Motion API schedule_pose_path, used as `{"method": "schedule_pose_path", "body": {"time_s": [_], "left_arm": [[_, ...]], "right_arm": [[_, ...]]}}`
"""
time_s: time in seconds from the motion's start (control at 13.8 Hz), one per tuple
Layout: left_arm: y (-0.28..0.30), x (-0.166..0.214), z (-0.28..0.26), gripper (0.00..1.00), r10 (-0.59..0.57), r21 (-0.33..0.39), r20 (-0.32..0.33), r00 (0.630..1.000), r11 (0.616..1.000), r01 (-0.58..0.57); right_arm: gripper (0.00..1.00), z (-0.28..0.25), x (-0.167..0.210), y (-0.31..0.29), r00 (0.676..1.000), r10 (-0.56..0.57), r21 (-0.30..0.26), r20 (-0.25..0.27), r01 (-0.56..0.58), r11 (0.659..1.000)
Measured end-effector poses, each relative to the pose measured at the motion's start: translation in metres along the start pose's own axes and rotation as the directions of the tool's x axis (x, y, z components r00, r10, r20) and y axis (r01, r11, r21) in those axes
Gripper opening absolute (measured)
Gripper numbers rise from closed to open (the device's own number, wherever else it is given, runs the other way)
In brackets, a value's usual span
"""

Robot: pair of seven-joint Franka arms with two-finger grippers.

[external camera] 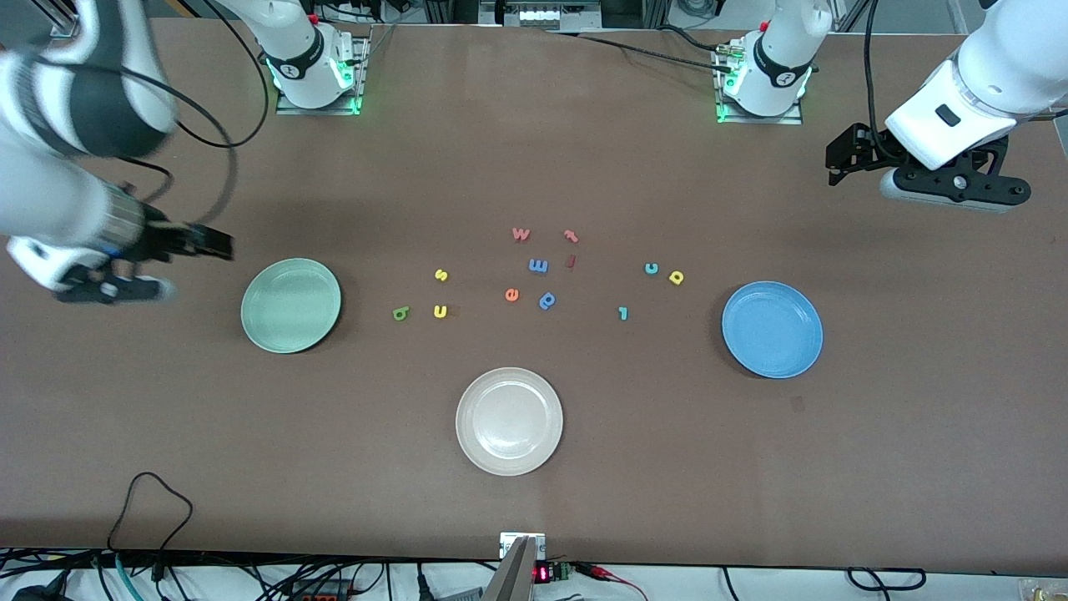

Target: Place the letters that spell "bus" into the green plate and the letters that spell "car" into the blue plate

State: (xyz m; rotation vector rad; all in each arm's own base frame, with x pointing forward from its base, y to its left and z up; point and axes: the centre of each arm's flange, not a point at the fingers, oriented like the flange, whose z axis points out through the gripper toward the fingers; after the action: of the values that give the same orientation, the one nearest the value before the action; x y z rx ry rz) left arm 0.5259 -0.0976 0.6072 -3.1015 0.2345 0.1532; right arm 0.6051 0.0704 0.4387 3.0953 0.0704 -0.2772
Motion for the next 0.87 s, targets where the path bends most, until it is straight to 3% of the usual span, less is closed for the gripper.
{"method": "schedule_pose_path", "body": {"time_s": [0.29,0.43,0.65,0.8,0.87], "left_arm": [[0.019,0.006,0.047,1.00,0.040,-0.001,0.180,0.983,0.999,-0.041],[0.042,0.031,0.091,1.00,0.083,-0.013,0.234,0.969,0.997,-0.082],[0.086,0.077,0.165,1.00,0.046,-0.018,0.207,0.977,0.999,-0.044],[0.128,0.103,0.214,1.00,0.010,-0.032,0.144,0.990,0.999,-0.005],[0.153,0.113,0.240,1.00,-0.007,-0.043,0.111,0.994,0.999,0.012]], "right_arm": [[1.00,0.087,0.031,-0.089,0.999,-0.040,-0.040,0.019,0.041,0.998],[1.00,0.125,0.038,-0.116,0.998,-0.051,-0.015,0.041,0.052,0.999],[1.00,0.175,0.046,-0.144,0.997,-0.056,0.015,0.051,0.055,0.998],[1.00,0.197,0.050,-0.156,0.998,-0.050,0.010,0.042,0.049,0.999],[0.92,0.206,0.050,-0.161,0.998,-0.054,0.007,0.045,0.053,0.999]]}}
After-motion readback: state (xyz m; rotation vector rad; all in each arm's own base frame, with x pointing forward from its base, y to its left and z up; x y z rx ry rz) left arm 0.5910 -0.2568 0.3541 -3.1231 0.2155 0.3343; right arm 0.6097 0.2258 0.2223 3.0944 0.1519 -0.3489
